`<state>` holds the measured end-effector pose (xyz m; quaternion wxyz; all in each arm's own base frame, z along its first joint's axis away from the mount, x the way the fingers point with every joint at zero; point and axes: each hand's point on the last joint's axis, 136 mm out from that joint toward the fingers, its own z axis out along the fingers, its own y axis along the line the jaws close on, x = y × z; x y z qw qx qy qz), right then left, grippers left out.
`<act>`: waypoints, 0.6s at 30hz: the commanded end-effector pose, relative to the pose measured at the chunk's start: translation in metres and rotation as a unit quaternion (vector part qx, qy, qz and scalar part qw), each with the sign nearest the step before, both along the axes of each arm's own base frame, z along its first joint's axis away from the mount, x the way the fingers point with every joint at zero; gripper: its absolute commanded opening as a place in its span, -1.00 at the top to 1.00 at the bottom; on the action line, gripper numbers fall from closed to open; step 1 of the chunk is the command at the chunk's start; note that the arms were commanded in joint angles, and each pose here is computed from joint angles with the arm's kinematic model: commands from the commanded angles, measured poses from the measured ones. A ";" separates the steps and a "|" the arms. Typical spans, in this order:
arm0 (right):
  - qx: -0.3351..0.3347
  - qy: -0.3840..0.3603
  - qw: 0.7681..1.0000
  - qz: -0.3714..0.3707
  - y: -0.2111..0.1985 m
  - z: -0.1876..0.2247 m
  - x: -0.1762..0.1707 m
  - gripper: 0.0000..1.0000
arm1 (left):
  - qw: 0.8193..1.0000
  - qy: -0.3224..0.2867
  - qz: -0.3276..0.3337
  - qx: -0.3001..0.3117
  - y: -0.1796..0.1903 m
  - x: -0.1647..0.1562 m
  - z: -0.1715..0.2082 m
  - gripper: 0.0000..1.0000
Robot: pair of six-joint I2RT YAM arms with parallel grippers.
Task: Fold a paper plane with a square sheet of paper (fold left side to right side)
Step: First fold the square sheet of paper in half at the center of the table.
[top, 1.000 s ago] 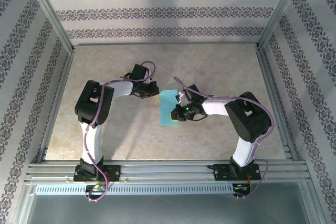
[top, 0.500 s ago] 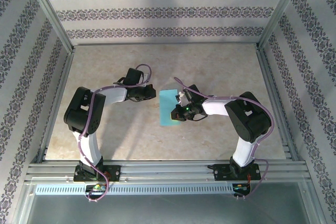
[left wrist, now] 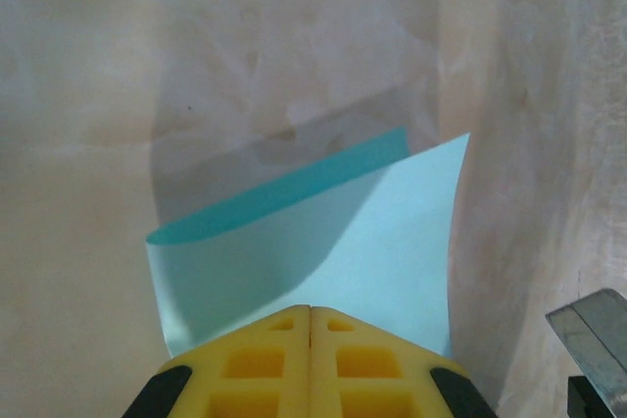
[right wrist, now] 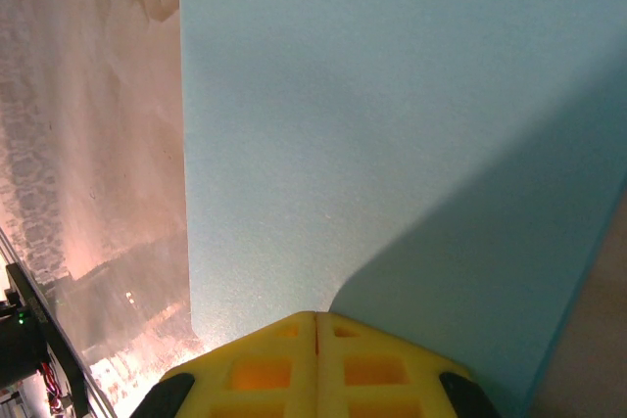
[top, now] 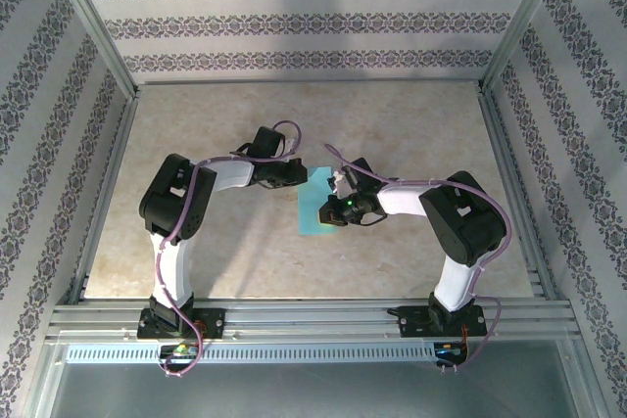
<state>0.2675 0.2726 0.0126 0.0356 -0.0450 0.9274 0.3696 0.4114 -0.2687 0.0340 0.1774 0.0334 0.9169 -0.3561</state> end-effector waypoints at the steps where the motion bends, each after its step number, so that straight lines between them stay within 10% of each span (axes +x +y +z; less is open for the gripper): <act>1: -0.113 0.073 0.991 -0.017 -0.043 -0.052 -0.033 1.00 | 1.000 -0.026 -0.001 0.015 -0.001 0.012 -0.003 0.89; 18: -0.114 0.077 0.990 -0.015 -0.043 -0.055 -0.034 1.00 | 0.998 -0.026 0.036 0.037 0.025 0.041 -0.019 0.89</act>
